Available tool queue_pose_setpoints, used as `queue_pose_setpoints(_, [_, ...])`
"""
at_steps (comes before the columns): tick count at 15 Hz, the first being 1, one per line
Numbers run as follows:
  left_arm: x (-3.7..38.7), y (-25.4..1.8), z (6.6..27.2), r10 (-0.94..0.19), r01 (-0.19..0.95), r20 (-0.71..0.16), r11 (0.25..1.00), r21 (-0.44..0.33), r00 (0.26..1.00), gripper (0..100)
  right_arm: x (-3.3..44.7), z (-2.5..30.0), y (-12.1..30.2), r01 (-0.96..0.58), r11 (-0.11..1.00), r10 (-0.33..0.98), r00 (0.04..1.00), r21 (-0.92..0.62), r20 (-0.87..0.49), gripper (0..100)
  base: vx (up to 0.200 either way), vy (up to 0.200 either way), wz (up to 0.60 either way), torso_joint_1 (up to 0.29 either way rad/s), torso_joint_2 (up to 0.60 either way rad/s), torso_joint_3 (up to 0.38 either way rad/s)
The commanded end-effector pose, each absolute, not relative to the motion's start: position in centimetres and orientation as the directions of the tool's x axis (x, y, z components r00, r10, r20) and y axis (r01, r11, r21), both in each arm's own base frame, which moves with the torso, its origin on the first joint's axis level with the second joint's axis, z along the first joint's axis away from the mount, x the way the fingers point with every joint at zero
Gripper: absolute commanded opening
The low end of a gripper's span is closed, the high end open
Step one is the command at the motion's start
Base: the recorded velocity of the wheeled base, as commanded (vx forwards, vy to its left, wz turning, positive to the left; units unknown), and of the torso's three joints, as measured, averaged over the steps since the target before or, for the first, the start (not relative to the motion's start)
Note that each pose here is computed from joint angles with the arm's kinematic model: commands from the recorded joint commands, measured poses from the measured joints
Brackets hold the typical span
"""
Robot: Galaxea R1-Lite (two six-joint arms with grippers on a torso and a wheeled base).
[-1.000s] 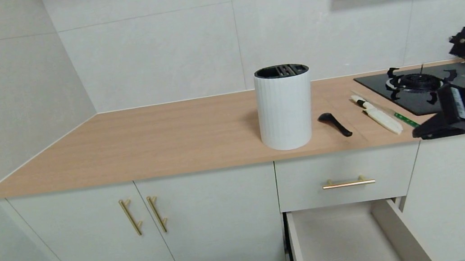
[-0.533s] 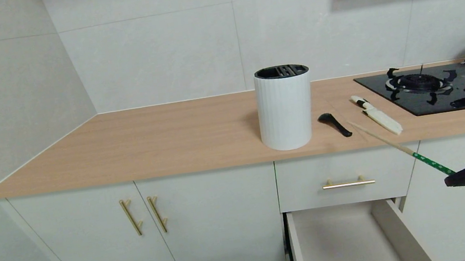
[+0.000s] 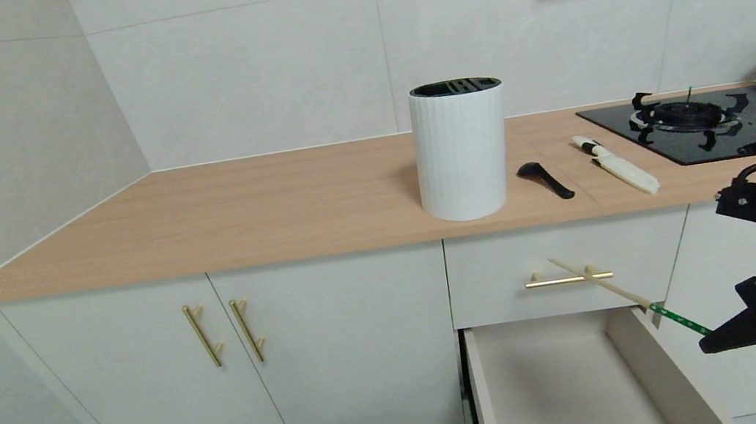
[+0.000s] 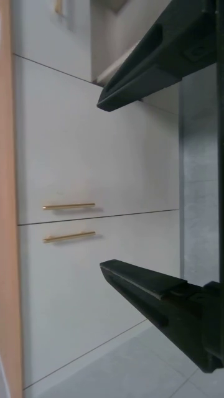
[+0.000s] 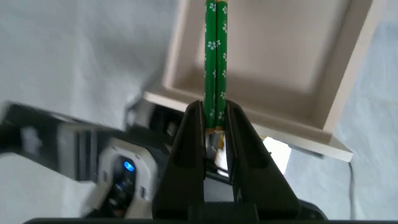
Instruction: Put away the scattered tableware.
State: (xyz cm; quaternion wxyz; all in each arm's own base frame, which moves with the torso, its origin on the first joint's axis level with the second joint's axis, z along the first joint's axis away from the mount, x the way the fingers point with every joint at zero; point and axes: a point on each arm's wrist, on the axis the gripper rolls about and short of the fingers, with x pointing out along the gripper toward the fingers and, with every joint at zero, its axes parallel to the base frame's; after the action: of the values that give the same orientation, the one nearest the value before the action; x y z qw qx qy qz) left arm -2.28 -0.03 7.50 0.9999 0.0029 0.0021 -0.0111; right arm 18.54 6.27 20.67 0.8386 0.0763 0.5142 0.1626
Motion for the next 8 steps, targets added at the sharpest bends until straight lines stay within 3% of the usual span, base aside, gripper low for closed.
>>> queue_pose_setpoints(1, [-2.3,0.0,7.5,-0.023,0.023,-0.005,1.0,0.006,1.0,100,19.2,19.6,6.5,-0.182,0.94,0.338,0.374,0.29,-0.863,0,0.0,0.0,0.0,-0.188,0.48,0.286])
queue_pose_setpoints(8, [-2.3,0.0,7.5,-0.023,0.023,-0.005,1.0,0.006,1.0,100,19.2,18.5,7.6,-0.219,0.934,0.34,0.316,0.281,-0.886,0,0.0,0.0,0.0,-0.163,0.46,0.291])
